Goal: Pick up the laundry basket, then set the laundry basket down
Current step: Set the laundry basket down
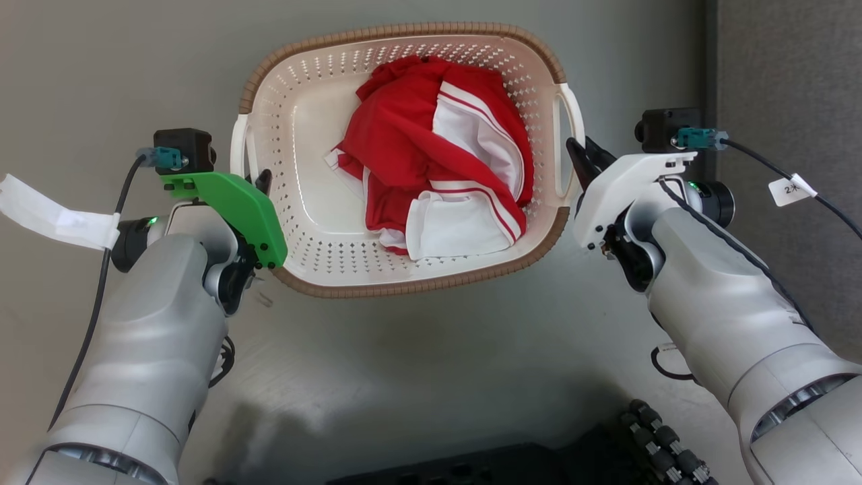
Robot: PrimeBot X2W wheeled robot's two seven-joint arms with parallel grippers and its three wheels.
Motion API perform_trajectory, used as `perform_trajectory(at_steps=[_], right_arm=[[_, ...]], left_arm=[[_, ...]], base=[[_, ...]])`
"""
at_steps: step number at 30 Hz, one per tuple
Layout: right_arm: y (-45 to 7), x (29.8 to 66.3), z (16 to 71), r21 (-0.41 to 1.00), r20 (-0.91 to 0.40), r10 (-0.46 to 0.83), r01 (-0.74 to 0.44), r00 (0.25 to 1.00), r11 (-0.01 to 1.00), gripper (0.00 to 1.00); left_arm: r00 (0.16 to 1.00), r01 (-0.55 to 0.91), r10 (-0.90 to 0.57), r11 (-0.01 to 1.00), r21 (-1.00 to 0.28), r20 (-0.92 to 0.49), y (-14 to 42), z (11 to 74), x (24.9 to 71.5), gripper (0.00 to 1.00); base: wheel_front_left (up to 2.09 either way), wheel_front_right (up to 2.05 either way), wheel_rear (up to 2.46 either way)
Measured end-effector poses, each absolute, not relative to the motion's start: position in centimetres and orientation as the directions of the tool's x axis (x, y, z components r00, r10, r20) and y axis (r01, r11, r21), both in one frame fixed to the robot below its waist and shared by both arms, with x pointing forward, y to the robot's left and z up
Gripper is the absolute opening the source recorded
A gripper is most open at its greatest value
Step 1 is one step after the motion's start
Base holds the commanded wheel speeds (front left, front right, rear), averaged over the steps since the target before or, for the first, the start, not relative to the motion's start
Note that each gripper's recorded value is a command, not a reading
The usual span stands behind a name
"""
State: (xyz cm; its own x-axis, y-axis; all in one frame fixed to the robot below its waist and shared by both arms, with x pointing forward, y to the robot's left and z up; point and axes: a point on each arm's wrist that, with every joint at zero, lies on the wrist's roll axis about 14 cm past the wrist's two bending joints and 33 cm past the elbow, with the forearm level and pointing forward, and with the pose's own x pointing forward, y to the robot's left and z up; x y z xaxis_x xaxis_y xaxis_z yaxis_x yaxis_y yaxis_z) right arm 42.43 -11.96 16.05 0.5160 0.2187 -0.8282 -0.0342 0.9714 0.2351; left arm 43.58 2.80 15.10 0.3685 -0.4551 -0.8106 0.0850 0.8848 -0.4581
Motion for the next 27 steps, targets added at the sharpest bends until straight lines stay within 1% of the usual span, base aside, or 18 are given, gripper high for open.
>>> perform_trajectory(at_steps=[2,4,8,10,19,27], right_arm=[[-12.0,42.2,15.2,0.232,-0.834,0.214,-0.029,0.508,0.972,0.00],[-12.1,42.4,14.9,0.231,-0.829,0.212,-0.028,0.517,0.973,0.00],[-12.2,43.9,14.6,0.228,-0.810,0.208,-0.032,0.548,0.973,0.00],[-12.2,43.9,14.5,0.231,-0.807,0.209,-0.030,0.552,0.972,0.00],[-12.0,44.0,14.6,0.236,-0.803,0.213,-0.031,0.556,0.971,0.00],[-12.1,43.5,14.7,0.234,-0.815,0.207,-0.019,0.541,0.972,0.00]], left_arm=[[0.359,0.072,-0.452,0.886,-0.458,-0.817,2.9,14.2,43.1,0.00],[0.364,0.068,-0.448,0.887,-0.457,-0.816,3.0,13.8,43.3,0.00],[0.379,0.068,-0.447,0.887,-0.457,-0.810,3.0,13.3,44.1,0.00],[0.376,0.064,-0.444,0.888,-0.455,-0.813,3.1,13.0,43.9,0.00],[0.374,0.068,-0.443,0.889,-0.452,-0.815,3.0,13.1,43.7,0.00],[0.365,0.072,-0.442,0.891,-0.449,-0.819,2.9,13.3,43.5,0.00]], base=[[0.00,0.00,0.00],[0.00,0.00,0.00],[0.00,0.00,0.00],[0.00,0.00,0.00],[0.00,0.00,0.00],[0.00,0.00,0.00]])
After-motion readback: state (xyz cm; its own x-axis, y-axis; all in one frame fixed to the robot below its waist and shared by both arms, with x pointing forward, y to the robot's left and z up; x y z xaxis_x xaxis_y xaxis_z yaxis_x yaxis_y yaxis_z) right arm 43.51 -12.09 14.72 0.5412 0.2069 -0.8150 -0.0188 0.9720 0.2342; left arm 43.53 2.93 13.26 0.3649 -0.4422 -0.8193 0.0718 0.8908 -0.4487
